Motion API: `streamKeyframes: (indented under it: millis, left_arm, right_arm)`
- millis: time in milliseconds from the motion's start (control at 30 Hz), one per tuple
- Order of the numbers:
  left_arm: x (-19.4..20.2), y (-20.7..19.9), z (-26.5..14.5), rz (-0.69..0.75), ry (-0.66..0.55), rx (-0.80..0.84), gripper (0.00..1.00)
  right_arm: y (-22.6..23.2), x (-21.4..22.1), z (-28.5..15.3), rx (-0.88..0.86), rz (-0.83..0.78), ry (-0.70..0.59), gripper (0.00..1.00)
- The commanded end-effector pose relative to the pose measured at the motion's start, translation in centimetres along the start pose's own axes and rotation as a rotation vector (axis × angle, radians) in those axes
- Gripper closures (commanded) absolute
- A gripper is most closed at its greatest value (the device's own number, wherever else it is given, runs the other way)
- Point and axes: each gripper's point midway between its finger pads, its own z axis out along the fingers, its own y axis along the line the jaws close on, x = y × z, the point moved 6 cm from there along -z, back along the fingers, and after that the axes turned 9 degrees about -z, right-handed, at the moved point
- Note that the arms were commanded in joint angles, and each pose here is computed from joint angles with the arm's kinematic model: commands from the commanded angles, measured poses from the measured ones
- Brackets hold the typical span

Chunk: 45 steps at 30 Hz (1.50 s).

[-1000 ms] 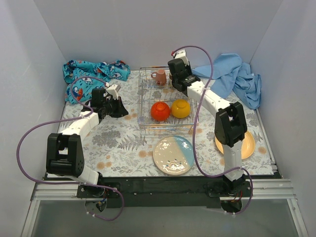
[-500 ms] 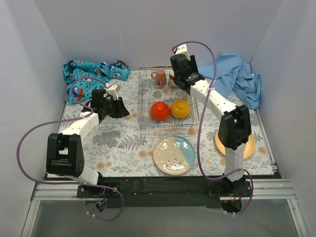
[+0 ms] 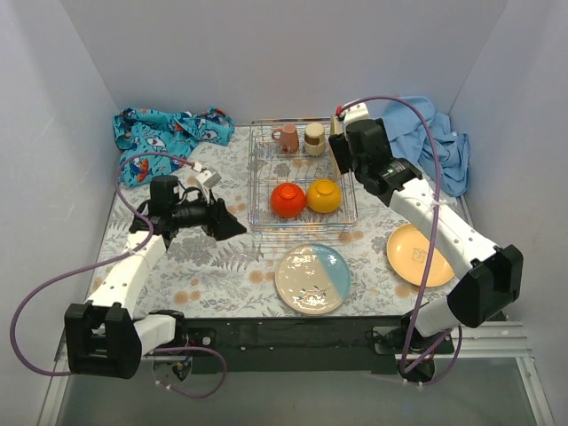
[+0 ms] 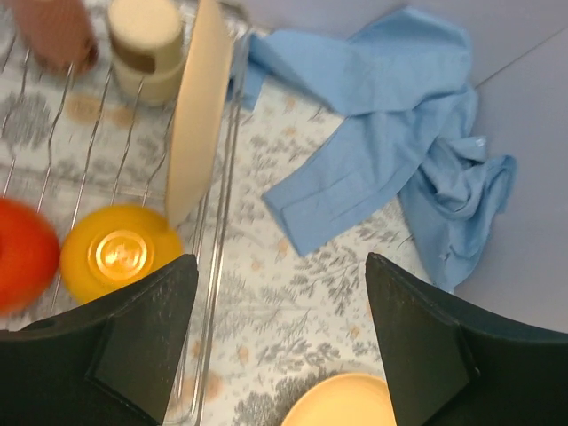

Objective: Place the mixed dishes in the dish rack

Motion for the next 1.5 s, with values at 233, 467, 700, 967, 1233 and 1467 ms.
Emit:
streamKeyframes:
  millis: [233, 467, 700, 967, 1233, 1467]
  left_arm:
    - [6.8, -5.2, 3.0, -0.046, 0.232, 0.275, 0.42]
    - [8.9, -6.2, 4.9, -0.090, 0.262, 0.207, 0.44]
    - [10.0, -5.8, 5.4, -0.119, 0.260, 0.169, 0.43]
    - [9.8, -6.0, 5.5, -0.114, 0.279, 0.197, 0.42]
    - [9.3, -5.4, 6.0, -0.089, 0.299, 0.170, 0.42]
    - [9.0, -5.0, 6.3, -0.064, 0.312, 0.148, 0.41]
  right_arm:
    - [-0.1, 4.6, -5.6, -0.529, -0.054, 0.016, 0.13]
    - [-2.7, 10.6, -4.7, -0.703, 0.007, 0.225, 0.19]
    - [-6.8, 19.6, -1.8, -0.677, 0.046, 0.448, 0.18]
    - [-10.1, 22.7, 2.6, -0.746, -0.109, 0.489, 0.20]
    - [-11.8, 25.0, 6.5, -0.789, -0.208, 0.540, 0.21]
    - [-11.9, 26.6, 6.1, -0.899, -0.278, 0.526, 0.21]
